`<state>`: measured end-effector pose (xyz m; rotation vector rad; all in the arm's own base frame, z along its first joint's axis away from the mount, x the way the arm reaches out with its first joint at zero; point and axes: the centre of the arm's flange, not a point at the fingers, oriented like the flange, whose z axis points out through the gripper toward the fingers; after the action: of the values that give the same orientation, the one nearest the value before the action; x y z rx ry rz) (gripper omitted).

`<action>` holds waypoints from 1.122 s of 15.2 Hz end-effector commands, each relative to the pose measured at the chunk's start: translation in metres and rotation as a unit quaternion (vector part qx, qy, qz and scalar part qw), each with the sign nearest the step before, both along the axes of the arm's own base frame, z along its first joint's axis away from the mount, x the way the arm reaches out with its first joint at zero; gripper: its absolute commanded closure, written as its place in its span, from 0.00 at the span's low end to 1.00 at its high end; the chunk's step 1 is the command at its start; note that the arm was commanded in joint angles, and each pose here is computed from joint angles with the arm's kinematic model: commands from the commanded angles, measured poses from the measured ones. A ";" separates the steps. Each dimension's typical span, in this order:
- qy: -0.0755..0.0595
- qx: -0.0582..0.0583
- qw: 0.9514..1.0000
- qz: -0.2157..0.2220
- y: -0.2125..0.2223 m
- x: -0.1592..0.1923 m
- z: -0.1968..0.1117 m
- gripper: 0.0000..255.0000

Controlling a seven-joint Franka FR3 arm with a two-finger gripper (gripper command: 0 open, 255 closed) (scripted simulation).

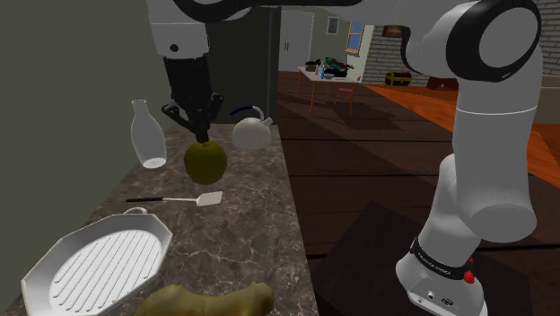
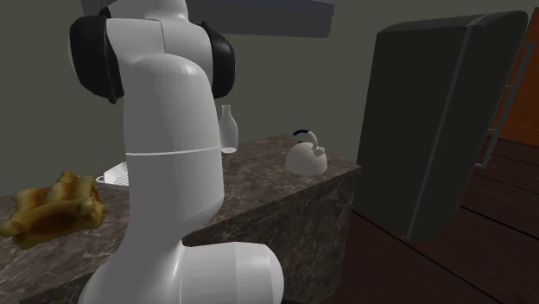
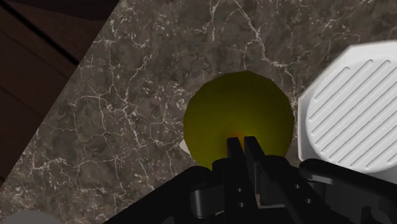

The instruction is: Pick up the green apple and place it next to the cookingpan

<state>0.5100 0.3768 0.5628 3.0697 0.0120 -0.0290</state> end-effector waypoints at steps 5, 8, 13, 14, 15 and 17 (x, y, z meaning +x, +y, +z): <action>0.000 0.000 1.000 0.000 0.001 0.000 -0.032 1.00; 0.000 0.000 1.000 0.000 0.001 0.000 -0.048 1.00; 0.000 0.000 1.000 0.000 0.001 0.000 -0.075 1.00; 0.000 0.000 1.000 0.000 0.001 0.000 -0.080 1.00; 0.000 0.000 1.000 0.000 0.001 0.000 -0.085 1.00; 0.000 0.000 1.000 0.000 0.001 0.000 -0.096 1.00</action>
<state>0.5092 0.3789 0.4737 3.0698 0.0112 -0.0290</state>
